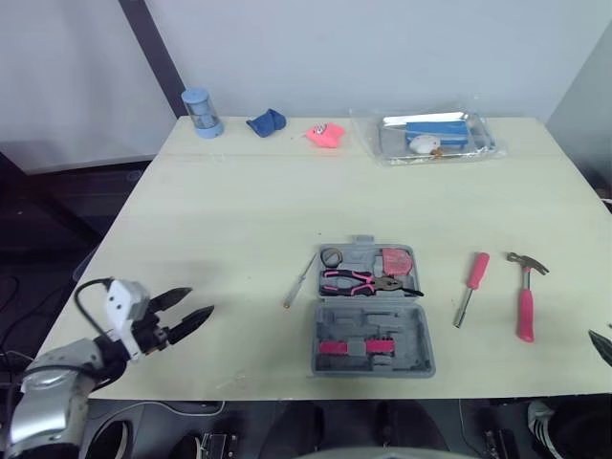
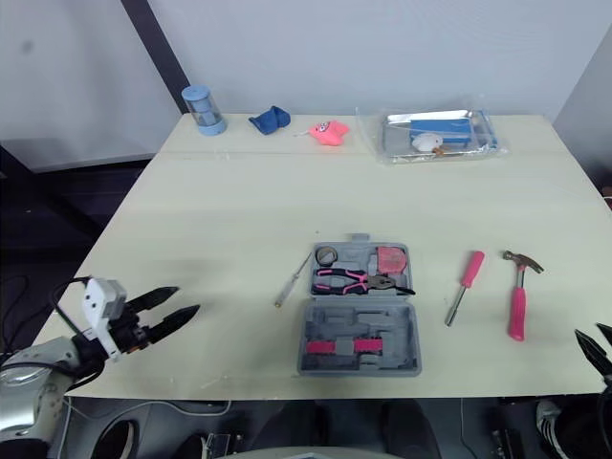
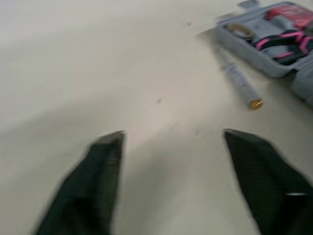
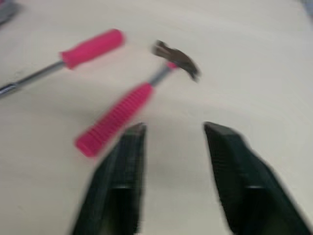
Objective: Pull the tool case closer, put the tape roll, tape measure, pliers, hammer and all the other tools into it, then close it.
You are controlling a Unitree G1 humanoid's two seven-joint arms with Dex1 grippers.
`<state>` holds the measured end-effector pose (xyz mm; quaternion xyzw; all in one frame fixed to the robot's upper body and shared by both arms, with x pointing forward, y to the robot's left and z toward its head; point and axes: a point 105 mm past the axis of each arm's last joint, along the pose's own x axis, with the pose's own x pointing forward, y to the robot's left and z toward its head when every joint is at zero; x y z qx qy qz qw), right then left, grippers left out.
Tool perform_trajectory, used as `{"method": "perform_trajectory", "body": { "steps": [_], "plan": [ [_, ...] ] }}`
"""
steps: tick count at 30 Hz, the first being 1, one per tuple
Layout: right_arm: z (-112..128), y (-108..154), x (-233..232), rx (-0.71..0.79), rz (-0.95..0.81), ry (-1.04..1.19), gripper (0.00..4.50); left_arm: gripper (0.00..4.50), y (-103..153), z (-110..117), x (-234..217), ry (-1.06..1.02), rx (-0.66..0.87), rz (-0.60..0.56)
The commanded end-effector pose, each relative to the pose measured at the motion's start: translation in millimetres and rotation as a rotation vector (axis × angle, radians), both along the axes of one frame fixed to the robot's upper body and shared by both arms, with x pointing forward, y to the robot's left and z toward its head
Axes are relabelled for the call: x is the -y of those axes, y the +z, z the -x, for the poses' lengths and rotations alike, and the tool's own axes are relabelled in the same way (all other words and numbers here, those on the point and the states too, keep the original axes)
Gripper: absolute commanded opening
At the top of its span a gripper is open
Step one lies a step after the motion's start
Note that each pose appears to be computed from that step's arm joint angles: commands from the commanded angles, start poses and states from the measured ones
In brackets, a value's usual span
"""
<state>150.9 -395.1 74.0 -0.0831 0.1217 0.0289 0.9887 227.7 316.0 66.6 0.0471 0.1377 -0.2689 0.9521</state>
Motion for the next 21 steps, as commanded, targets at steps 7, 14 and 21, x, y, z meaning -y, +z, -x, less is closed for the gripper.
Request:
{"method": "perform_trajectory", "body": {
  "steps": [7, 14, 21],
  "plan": [
    [17.0, 6.6, 26.7, 0.035, 0.001, -0.082, 4.44, 4.50, 8.8, 9.0, -19.3, 0.063, 0.026, -0.008],
    [10.8, 7.7, 21.3, 0.052, 0.004, -0.051, 4.44, 4.50, 11.1, 3.6, -2.9, -0.001, 0.039, -0.006],
    [-11.2, 30.8, -45.0, 0.120, -0.064, 0.257, 4.44, 4.50, 21.2, -10.3, 41.4, -0.132, 0.071, -0.016]
  ]
}}
